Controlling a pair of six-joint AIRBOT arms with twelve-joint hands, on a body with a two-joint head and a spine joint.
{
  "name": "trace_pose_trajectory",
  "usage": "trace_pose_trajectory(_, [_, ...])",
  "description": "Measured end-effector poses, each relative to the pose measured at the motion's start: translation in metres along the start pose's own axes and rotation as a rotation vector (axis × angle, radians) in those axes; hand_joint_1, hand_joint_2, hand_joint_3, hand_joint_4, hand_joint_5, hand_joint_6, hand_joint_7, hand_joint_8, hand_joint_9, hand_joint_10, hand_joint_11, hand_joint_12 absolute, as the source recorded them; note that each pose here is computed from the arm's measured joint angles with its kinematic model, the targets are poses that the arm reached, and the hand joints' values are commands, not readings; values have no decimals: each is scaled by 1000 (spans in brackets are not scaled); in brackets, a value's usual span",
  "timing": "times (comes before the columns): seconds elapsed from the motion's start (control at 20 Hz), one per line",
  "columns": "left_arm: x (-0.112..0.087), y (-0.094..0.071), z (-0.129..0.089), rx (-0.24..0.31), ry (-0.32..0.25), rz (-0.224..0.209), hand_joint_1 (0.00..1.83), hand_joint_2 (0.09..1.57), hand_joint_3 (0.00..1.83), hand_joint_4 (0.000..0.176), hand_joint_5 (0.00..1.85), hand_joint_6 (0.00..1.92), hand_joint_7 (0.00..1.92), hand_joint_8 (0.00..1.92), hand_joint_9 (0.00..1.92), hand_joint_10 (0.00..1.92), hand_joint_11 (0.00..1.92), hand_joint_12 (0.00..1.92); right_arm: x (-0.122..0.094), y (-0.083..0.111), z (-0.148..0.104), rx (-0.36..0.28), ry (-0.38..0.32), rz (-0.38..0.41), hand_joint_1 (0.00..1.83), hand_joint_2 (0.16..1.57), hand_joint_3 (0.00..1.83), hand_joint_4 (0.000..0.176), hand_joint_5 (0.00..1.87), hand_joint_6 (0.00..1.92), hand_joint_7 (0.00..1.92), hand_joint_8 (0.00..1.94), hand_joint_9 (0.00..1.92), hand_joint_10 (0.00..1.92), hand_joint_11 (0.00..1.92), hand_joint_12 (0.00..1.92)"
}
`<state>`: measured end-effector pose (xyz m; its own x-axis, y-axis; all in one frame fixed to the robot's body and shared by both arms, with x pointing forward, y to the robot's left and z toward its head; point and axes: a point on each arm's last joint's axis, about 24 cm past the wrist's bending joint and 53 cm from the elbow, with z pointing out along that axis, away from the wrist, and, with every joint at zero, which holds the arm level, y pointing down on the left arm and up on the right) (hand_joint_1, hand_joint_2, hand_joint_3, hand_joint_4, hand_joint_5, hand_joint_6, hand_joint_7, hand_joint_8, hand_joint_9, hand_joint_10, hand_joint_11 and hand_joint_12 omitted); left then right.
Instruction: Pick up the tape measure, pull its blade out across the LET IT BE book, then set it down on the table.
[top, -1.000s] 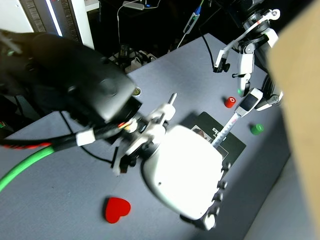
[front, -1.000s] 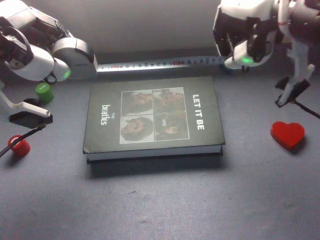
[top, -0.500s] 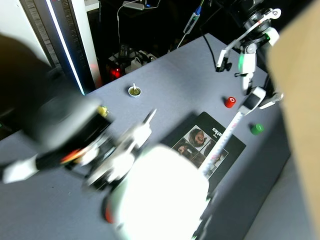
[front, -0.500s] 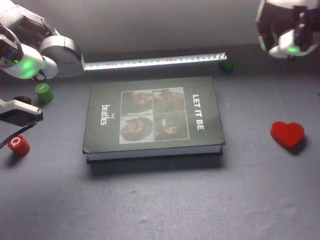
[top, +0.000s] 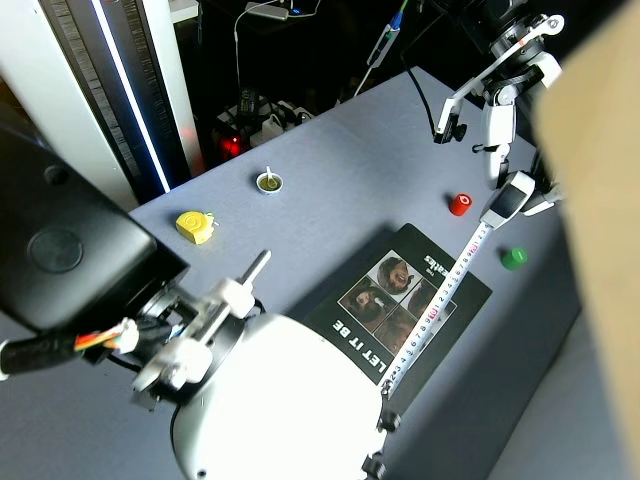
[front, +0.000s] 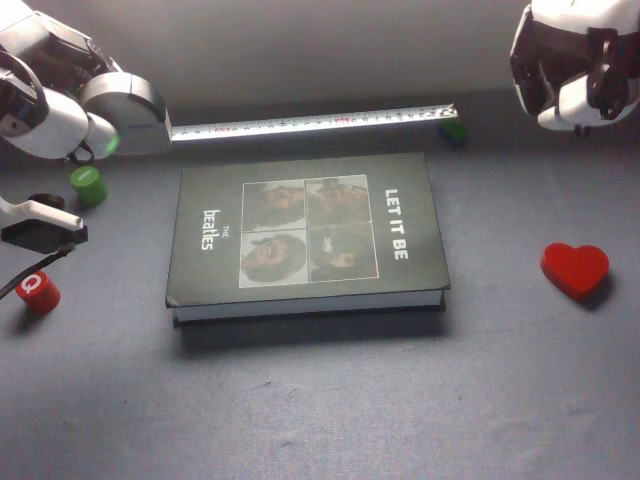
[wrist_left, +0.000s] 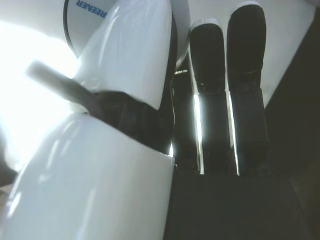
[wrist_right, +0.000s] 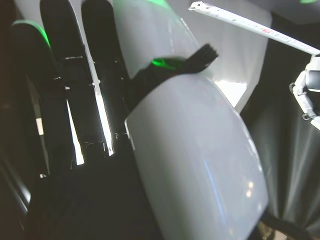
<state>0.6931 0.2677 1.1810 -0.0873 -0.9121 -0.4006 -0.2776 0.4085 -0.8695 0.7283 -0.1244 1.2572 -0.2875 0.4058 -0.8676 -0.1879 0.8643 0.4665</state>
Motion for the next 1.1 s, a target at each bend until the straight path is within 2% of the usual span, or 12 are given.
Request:
trace_pose_trajectory(0.1, [0,1,0,-3,1,-9,1366,1159,0,0,799,1044,910,1109,864,1387,849,1220,-6,11,-4,-30,-38,-39,1222,1130,1,0,866,1061,1055,982,977,597,689,1232])
trace_pose_trajectory(0.25, [0,2,0,-7,1,-21,1366,1159,0,0,797,1046,909,1109,866,1386,850,1218,-3,26,-7,-58,-45,-42,1213,1130,0,0,886,1061,1035,986,961,591,673,1226])
trace_pose_trajectory(0.35, [1,2,0,-10,3,-29,1366,1159,0,0,792,1061,915,1099,864,1383,851,1217,1,41,-5,-81,-48,-47,1200,1141,1,23,891,1092,980,1031,916,587,613,1225])
trace_pose_trajectory(0.4, [1,2,0,-10,3,-29,1366,1159,0,0,788,1071,919,1095,857,1385,850,1217,2,45,-5,-89,-52,-53,1191,1154,2,21,865,1115,949,1087,866,573,574,1236])
trace_pose_trajectory(0.45, [0,3,0,-11,0,-29,1365,1159,0,0,793,1070,921,1094,852,1387,849,1216,2,65,-1,-129,-81,-78,1034,1200,0,0,808,1241,837,333,765,467,448,1199])
trace_pose_trajectory(0.55, [0,3,0,-10,2,-29,1365,1159,0,0,793,1070,921,1094,852,1387,849,1216,8,66,4,-124,-73,-79,1034,1200,0,0,808,1241,837,333,765,467,448,1199])
trace_pose_trajectory(0.6, [0,3,0,-10,1,-29,1365,1159,0,0,798,1060,911,1105,857,1388,847,1216,11,67,7,-120,-67,-73,1001,1143,0,0,693,585,828,184,723,394,378,1150])
trace_pose_trajectory(0.65, [0,3,0,-11,1,-30,1363,1166,1,0,765,1099,908,1114,847,1402,837,1226,15,70,14,-119,-59,-59,980,1122,0,0,729,254,834,88,696,299,316,1100])
trace_pose_trajectory(0.75, [0,3,0,-10,1,-30,1363,1166,1,0,765,1099,908,1114,847,1402,837,1226,14,73,18,-121,-64,-62,980,1122,0,0,729,254,834,88,696,299,316,1100])
trace_pose_trajectory(0.8, [0,3,0,-11,1,-29,1363,1168,1,0,760,1103,907,1116,843,1408,833,1229,14,74,19,-120,-65,-62,974,1114,0,0,773,107,842,36,702,224,297,1099])
trace_pose_trajectory(0.9, [0,3,0,-11,0,-29,1364,1163,0,0,795,1061,904,1117,850,1402,849,1234,17,78,22,-124,-61,-51,961,1105,0,0,790,42,848,14,717,167,295,1079])
trace_pose_trajectory(1.1, [-1,1,0,-8,0,-34,1364,1163,0,0,782,1073,910,1111,850,1400,837,1235,22,82,31,-123,-58,-34,962,1099,1,0,776,2,847,1,743,92,289,1078])
